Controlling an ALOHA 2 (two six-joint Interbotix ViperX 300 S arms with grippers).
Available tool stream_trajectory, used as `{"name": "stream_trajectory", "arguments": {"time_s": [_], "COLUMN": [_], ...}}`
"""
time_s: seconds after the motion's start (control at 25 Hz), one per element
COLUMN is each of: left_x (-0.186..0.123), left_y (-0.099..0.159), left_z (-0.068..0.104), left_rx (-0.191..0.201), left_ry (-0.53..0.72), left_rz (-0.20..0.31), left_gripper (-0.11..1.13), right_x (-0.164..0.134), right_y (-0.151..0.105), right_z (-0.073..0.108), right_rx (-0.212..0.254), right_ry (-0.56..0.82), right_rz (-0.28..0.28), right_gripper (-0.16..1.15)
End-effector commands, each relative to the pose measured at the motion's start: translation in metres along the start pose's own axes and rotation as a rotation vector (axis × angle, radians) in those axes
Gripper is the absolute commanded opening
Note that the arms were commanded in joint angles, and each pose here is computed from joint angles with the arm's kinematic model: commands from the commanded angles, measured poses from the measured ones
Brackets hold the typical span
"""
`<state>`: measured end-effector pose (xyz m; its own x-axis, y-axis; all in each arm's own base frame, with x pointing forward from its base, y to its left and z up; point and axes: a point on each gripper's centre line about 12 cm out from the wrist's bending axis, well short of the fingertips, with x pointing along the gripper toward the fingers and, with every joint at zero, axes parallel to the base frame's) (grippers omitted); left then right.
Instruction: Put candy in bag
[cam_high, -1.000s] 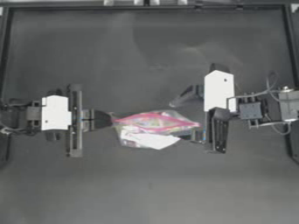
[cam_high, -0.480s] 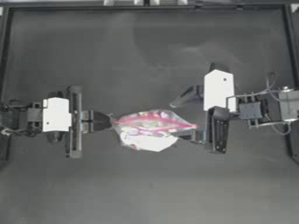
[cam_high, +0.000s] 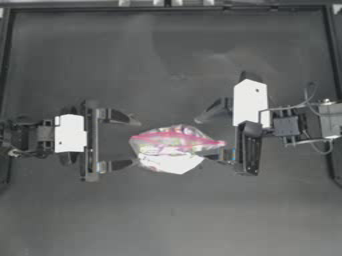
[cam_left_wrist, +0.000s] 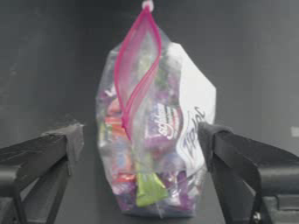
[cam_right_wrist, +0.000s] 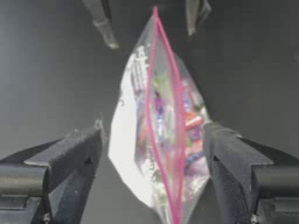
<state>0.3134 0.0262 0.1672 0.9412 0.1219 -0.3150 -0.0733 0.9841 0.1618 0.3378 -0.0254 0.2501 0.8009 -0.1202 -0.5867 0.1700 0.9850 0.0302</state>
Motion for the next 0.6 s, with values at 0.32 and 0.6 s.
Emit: {"name": "stream_trajectory", "arguments": {"time_s": [0.32,0.6], "left_x": [-0.008,-0.021], "left_y": [0.008,0.012], "left_z": [0.026,0.040], "left_rx": [-0.011,-0.020], "left_ry": [-0.088,-0.107], "left_rz": [0.027,0.026], "left_gripper": [1.02,1.02], "right_x": [-0.009,-0.014], "right_y": [0.000,-0.001], "right_z": [0.010,0.014], "right_rx": [-0.004,-0.034], "right_ry": [-0.043,-0.066], "right_rz": [0.004,-0.001], "right_gripper": [0.96,0.96]}}
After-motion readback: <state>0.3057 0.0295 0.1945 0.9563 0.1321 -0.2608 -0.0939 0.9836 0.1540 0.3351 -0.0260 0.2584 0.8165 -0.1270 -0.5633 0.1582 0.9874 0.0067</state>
